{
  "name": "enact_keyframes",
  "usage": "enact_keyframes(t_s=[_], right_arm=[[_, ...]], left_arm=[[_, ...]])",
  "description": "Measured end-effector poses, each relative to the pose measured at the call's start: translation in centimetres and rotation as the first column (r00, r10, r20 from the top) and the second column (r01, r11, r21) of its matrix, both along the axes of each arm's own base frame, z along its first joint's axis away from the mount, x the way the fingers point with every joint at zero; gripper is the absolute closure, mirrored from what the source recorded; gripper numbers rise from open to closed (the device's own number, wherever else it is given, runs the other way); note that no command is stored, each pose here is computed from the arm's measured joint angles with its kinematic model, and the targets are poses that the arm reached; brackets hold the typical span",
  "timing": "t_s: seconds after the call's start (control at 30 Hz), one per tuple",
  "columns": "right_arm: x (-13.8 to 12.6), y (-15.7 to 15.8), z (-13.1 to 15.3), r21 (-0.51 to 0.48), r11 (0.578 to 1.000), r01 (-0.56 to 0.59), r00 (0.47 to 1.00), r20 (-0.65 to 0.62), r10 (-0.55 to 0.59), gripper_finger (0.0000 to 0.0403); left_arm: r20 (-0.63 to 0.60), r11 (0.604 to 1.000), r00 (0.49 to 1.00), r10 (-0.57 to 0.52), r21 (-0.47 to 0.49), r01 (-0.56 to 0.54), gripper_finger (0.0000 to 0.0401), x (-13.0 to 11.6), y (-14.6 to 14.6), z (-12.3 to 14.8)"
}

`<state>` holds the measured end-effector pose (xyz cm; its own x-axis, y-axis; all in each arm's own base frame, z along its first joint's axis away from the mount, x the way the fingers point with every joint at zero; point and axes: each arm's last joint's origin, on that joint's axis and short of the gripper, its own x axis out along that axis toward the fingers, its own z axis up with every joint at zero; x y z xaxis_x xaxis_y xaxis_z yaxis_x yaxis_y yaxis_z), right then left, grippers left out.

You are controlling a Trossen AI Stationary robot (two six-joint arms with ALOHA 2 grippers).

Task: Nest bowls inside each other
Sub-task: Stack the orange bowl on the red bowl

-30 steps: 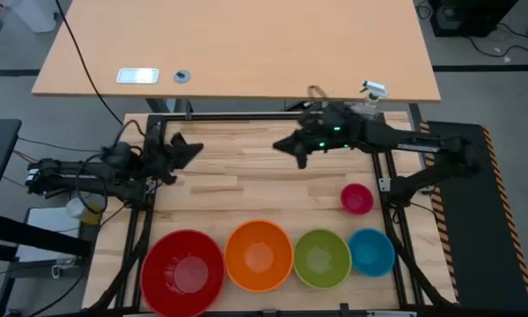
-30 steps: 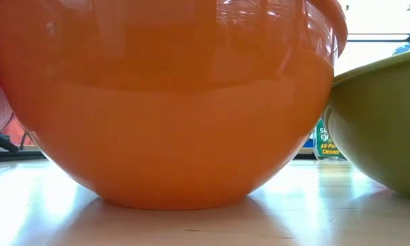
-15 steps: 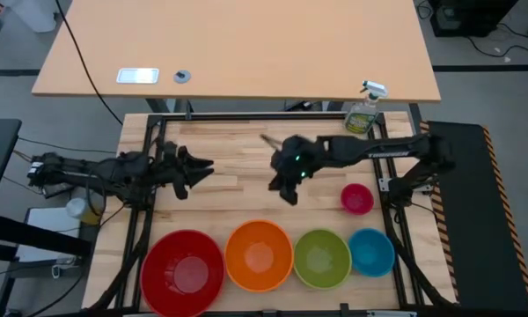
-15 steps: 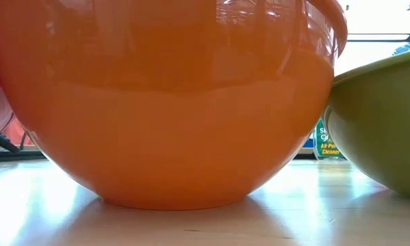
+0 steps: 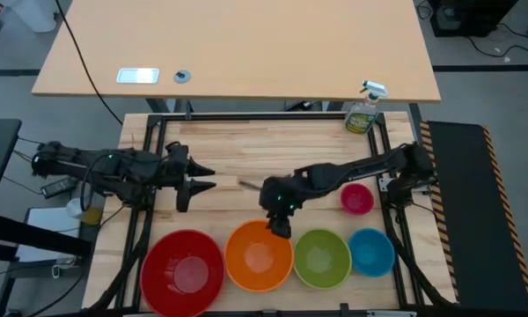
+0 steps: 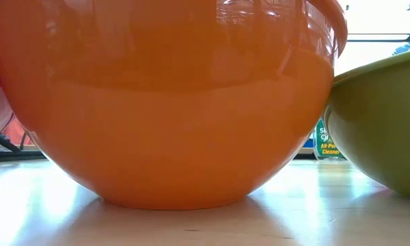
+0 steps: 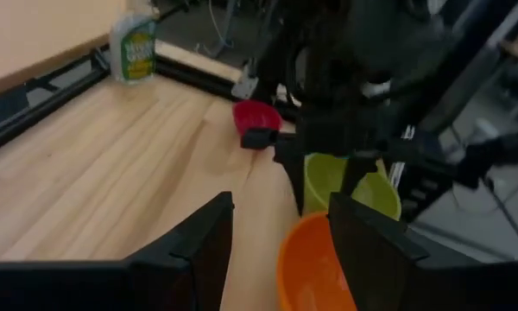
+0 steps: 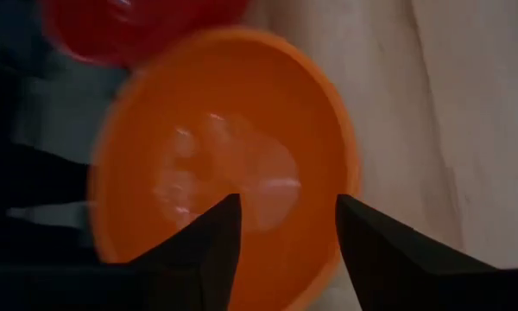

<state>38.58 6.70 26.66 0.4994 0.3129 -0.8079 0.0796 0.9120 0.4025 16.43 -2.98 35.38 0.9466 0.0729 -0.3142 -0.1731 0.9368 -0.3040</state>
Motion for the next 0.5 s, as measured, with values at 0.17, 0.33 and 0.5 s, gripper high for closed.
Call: enact_keyframes(t_s=[0.17,0.33,0.5], right_arm=[[1.2,1.0,-1.6,-0.094,0.996,0.01,0.994,-0.107,-0.02,0.0209],[1.9,1.2,-4.1,-0.181,0.983,0.014,0.977,-0.208,-0.052,0.0218],[2.2,1.2,-5.5,-0.2,0.98,0.008,0.966,-0.252,-0.059,0.0236]], left_arm=[[-0.039,1.0,0.999,-0.02,-0.003,0.02,0.0207,0.1,-0.4,0.0],[-0.048,0.999,0.998,-0.029,-0.018,0.028,0.0207,0.0,-0.7,0.0],[-0.078,0.999,0.996,-0.035,-0.011,0.034,0.0207,-0.2,-0.7,-0.3]])
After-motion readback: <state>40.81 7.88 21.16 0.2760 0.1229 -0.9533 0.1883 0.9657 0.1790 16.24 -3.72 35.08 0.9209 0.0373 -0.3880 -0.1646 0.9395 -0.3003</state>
